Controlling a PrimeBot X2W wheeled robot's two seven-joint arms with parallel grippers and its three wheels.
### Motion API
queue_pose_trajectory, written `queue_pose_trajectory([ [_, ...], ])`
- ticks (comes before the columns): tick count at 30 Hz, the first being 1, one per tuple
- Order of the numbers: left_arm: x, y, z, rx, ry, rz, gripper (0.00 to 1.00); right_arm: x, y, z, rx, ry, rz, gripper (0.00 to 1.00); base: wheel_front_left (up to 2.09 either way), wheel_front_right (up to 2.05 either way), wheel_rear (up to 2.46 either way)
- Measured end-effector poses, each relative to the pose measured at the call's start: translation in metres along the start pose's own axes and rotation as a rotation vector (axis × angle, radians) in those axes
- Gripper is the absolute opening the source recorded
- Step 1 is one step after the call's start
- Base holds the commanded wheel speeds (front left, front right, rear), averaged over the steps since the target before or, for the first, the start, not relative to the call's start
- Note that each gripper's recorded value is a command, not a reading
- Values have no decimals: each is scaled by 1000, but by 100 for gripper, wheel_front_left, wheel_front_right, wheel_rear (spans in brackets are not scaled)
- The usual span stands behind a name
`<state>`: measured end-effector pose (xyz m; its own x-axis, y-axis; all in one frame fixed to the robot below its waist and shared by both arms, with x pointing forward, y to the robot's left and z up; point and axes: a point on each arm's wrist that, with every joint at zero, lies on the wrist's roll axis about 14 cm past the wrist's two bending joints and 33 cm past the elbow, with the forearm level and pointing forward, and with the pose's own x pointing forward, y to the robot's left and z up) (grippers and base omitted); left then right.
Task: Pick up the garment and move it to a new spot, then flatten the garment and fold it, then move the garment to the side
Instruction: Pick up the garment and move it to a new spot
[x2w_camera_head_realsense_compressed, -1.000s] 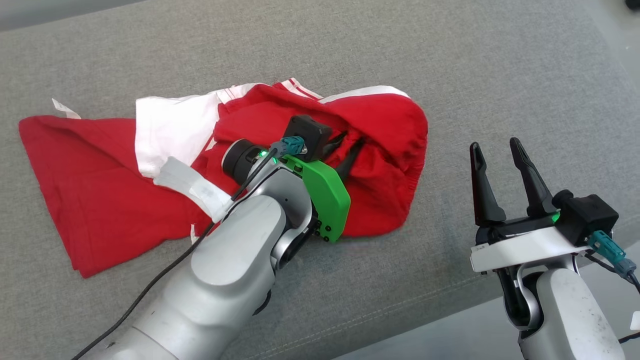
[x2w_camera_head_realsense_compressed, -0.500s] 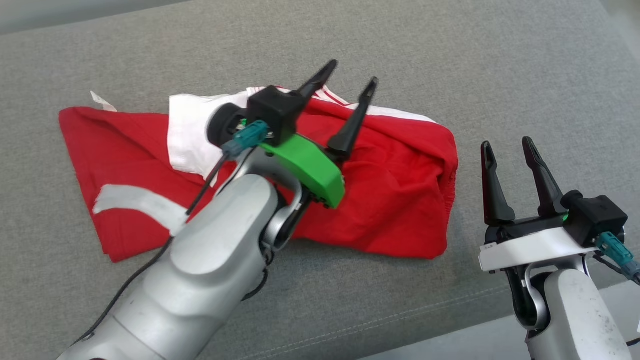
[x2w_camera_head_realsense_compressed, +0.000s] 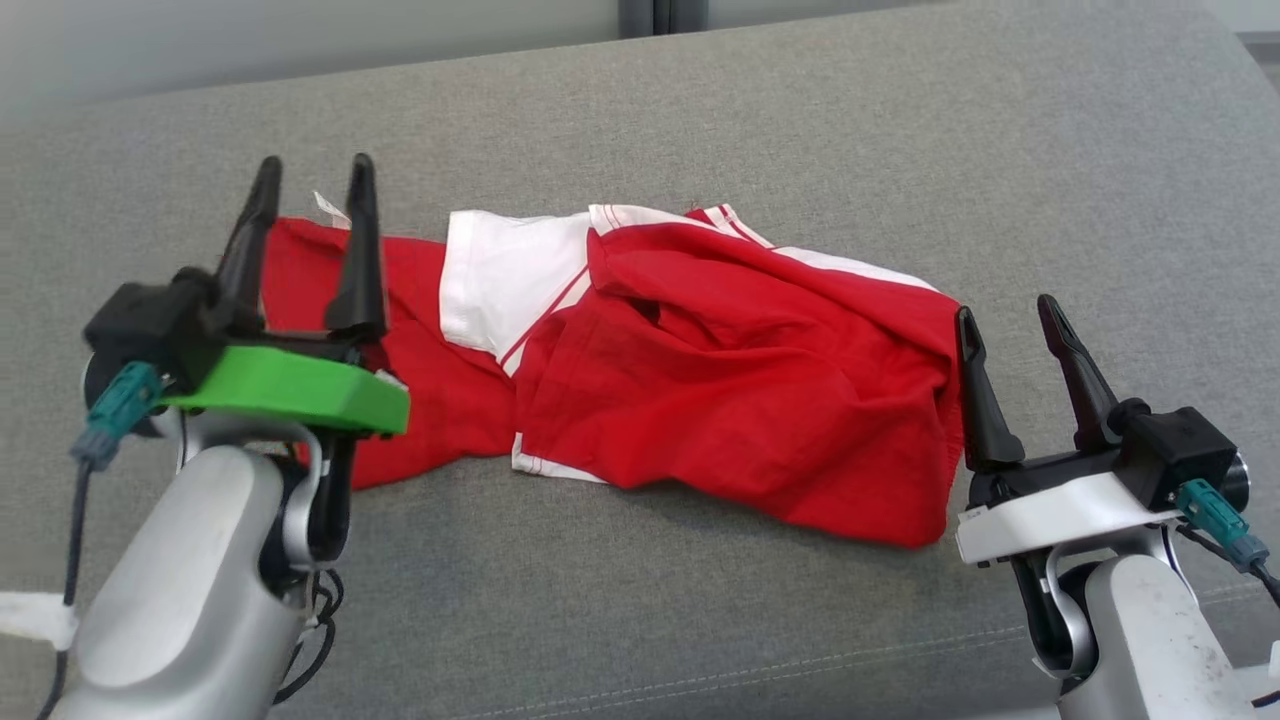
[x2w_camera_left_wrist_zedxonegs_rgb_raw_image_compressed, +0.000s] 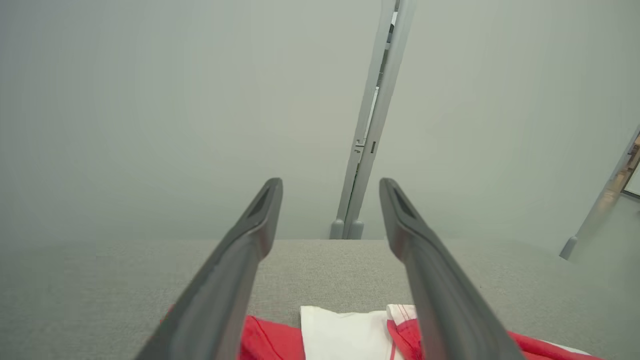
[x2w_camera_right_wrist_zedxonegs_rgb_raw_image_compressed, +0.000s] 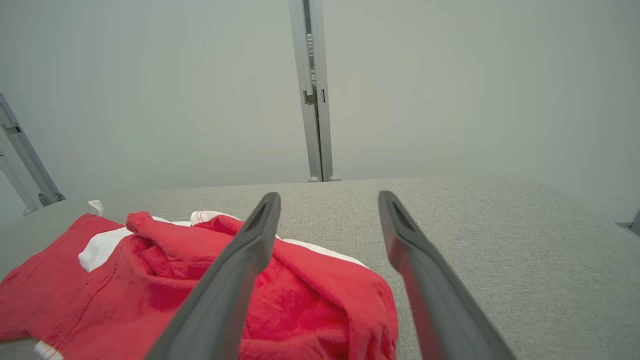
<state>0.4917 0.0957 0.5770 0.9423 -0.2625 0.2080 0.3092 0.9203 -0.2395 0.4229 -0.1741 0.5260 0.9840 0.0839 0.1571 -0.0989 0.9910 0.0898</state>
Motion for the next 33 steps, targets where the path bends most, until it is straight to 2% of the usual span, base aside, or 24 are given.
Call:
queue_pose_trajectory([
  [4, -28, 35, 19, 12, -50, 122, 100, -2, 7, 3, -2, -5, 23, 100, 0, 0, 0],
  [11, -76, 60, 32, 55, -86, 232, 100, -8, 18, 7, -6, -3, 54, 100, 0, 0, 0],
  [20, -132, 68, 10, 127, 2, 278, 100, -24, 31, 9, -2, 16, 86, 100, 0, 0, 0],
  [25, -152, 67, 2, 132, 35, 285, 100, -35, 35, 12, -8, 20, 94, 100, 0, 0, 0],
  [33, -162, 66, 1, 140, 49, 282, 100, -44, 35, 17, -17, 17, 91, 100, 0, 0, 0],
])
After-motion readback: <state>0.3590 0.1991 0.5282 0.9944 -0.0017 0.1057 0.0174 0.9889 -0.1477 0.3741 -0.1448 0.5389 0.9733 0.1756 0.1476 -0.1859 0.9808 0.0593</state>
